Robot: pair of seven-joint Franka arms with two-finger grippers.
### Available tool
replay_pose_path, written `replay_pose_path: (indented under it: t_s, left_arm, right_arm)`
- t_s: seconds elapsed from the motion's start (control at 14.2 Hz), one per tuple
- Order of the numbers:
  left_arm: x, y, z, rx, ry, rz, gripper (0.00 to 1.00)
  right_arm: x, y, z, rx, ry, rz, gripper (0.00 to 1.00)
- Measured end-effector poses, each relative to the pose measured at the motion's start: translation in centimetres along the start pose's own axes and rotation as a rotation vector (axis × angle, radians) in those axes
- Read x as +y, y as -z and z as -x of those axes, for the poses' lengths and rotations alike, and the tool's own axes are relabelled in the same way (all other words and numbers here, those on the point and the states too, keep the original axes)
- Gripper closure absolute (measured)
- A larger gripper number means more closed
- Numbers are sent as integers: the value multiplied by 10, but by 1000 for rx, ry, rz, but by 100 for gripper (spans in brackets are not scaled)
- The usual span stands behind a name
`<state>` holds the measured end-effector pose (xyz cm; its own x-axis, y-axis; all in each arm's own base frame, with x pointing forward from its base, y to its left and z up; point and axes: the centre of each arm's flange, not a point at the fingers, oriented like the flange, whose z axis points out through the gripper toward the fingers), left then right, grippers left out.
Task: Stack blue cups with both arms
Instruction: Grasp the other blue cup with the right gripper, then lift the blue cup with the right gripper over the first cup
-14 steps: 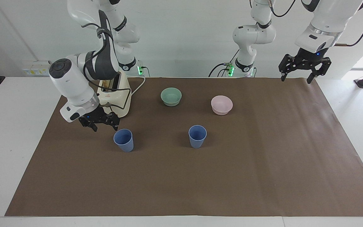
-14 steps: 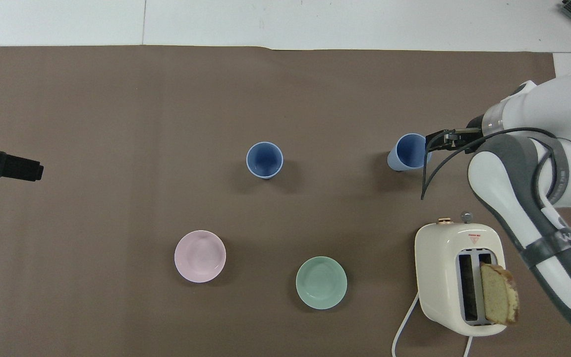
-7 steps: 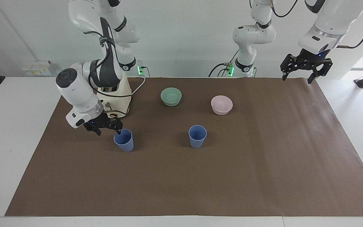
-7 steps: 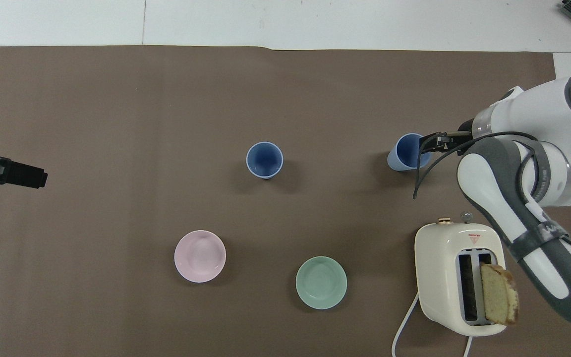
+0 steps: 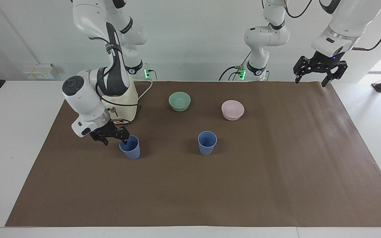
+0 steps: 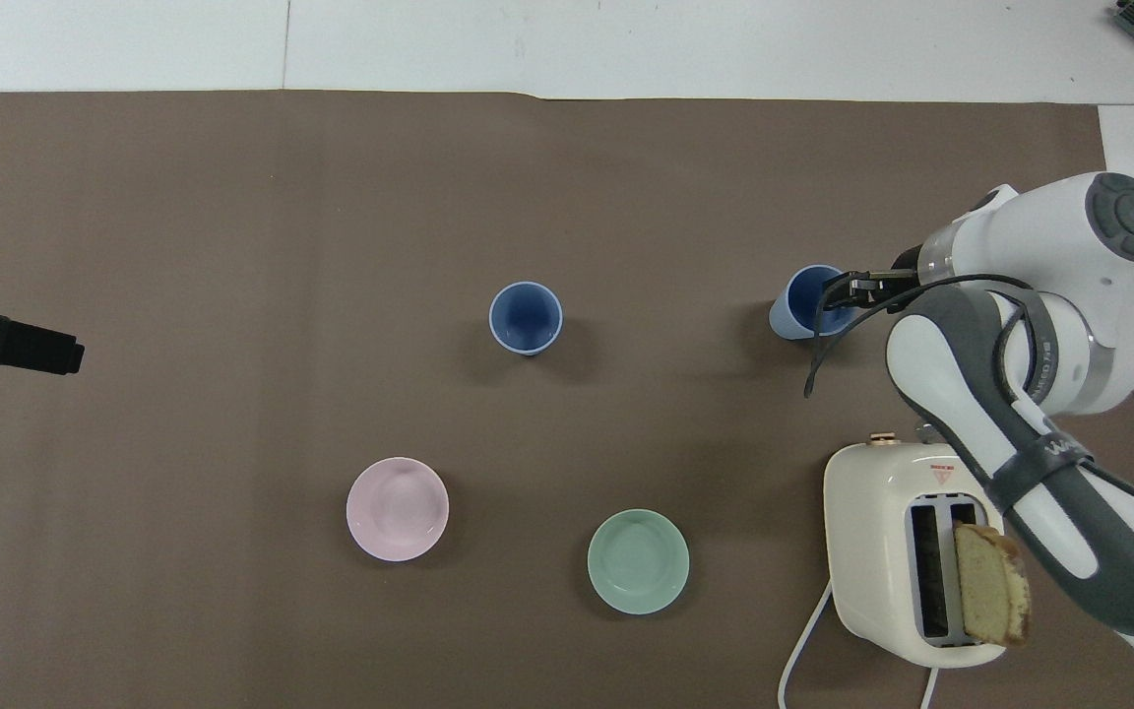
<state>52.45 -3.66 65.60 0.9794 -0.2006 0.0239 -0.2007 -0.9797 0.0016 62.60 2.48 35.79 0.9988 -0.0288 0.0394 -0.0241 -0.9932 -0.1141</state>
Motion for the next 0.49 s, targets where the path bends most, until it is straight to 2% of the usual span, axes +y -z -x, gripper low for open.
replay_pose_path:
  t_s: [0.14, 0.42, 0.49]
  left_arm:
    - [0, 4, 2, 8, 9, 4, 0]
    - [1, 8, 4, 15, 15, 4, 0]
    - [1, 8, 4, 15, 15, 4, 0]
  right_arm:
    - [0, 0, 0, 0, 0, 0, 55]
    - [-2, 1, 0, 3, 3, -1, 95]
    - [-3, 1, 0, 3, 5, -1, 95]
